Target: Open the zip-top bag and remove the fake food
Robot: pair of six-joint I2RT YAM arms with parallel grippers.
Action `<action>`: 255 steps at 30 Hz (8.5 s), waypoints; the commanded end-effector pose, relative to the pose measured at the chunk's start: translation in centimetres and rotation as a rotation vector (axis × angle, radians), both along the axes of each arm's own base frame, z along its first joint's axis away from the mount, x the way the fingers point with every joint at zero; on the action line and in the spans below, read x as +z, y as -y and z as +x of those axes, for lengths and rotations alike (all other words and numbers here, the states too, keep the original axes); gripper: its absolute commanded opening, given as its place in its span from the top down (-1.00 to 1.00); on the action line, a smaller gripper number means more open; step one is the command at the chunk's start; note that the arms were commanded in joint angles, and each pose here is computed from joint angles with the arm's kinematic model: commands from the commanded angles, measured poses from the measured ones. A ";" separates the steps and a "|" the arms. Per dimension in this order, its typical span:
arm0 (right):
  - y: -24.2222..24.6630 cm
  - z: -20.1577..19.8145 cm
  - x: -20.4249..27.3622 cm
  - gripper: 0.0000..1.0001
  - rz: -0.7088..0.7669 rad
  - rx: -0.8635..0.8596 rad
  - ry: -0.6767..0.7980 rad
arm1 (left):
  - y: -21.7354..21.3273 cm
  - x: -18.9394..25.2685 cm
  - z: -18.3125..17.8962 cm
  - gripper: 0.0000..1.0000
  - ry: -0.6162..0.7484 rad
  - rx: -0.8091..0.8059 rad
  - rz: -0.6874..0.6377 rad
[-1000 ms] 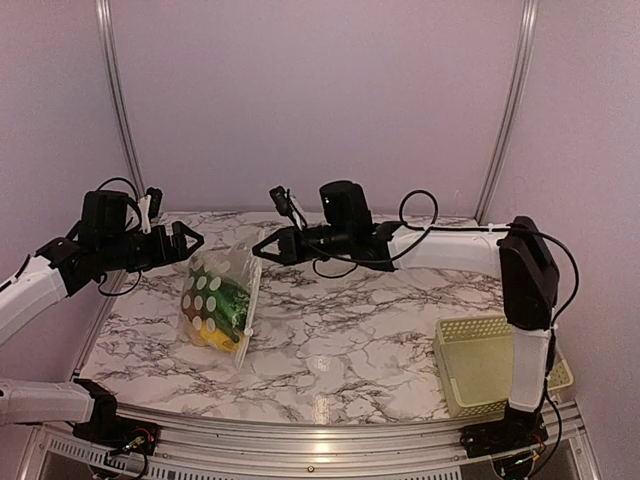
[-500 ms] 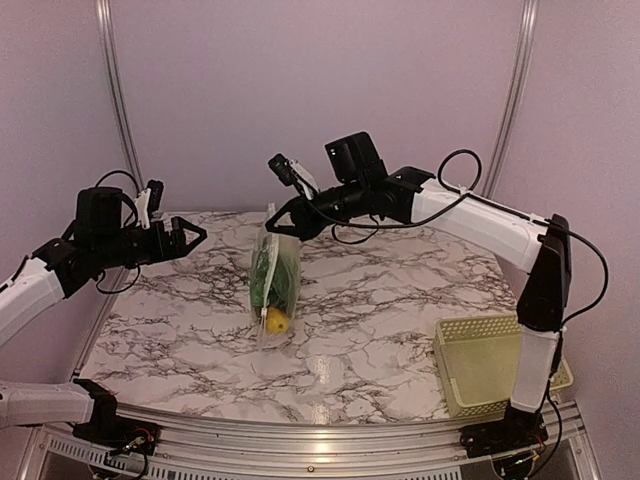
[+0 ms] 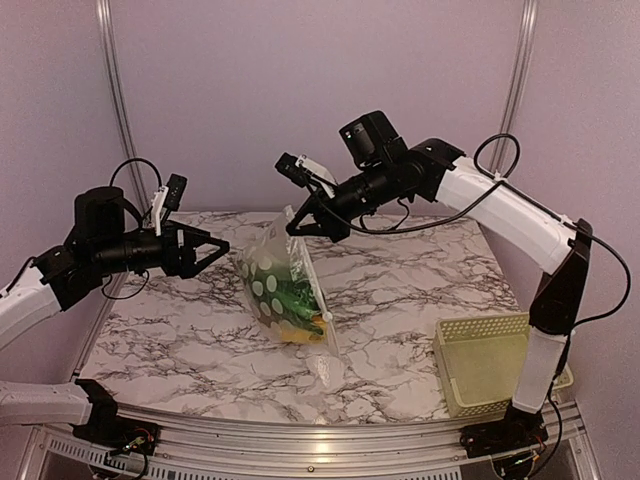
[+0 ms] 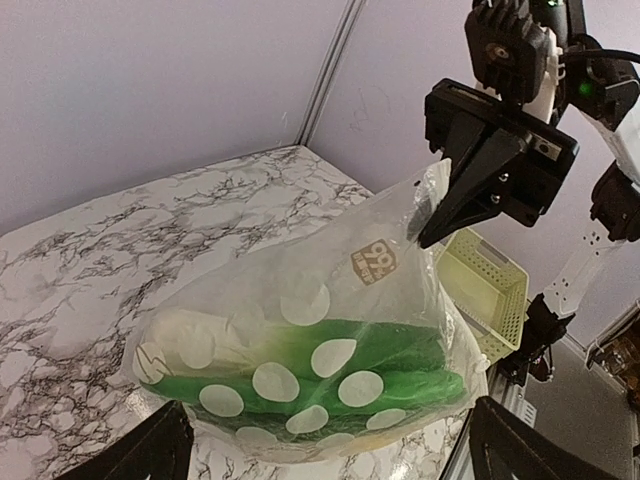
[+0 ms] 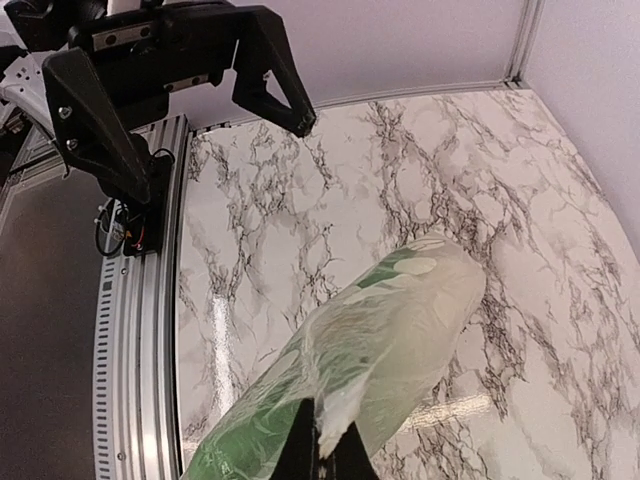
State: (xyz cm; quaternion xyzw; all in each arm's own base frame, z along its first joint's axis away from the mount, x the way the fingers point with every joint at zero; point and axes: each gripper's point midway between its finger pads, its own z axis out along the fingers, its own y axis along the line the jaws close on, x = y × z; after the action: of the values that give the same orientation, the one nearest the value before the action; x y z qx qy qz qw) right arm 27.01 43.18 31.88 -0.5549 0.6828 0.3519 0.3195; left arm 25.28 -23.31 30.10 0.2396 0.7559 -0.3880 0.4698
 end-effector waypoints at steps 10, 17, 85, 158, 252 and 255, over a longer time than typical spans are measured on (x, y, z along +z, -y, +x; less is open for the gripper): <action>-1.5 -4.9 1.0 1.00 0.011 0.210 0.064 | 6.1 0.5 -2.6 -0.84 0.341 -0.281 0.084; -2.0 -6.2 0.8 1.00 0.013 0.256 0.047 | 8.5 -1.1 -3.1 -0.73 0.392 -0.340 0.127; 3.9 -4.6 -12.1 0.50 0.174 -0.320 -0.055 | 1.2 -4.6 3.7 1.00 0.131 0.189 -0.170; 3.6 -5.2 -7.1 1.00 -0.113 -0.108 0.339 | 13.2 -5.2 -3.7 0.13 0.723 -0.601 0.386; 2.8 -4.5 -7.8 1.00 0.019 -0.058 0.453 | 2.1 1.0 -2.6 -0.16 0.425 -0.107 0.374; 2.8 -4.7 -7.9 1.00 0.022 -0.061 0.446 | 3.3 0.7 -1.6 -0.16 0.353 -0.137 0.408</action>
State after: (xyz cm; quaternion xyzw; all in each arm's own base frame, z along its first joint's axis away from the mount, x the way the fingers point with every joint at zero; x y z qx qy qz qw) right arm 22.95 39.83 22.45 -0.6044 0.6184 0.2014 0.4602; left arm 22.29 -25.63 30.11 0.4647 0.6739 -0.2039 0.5370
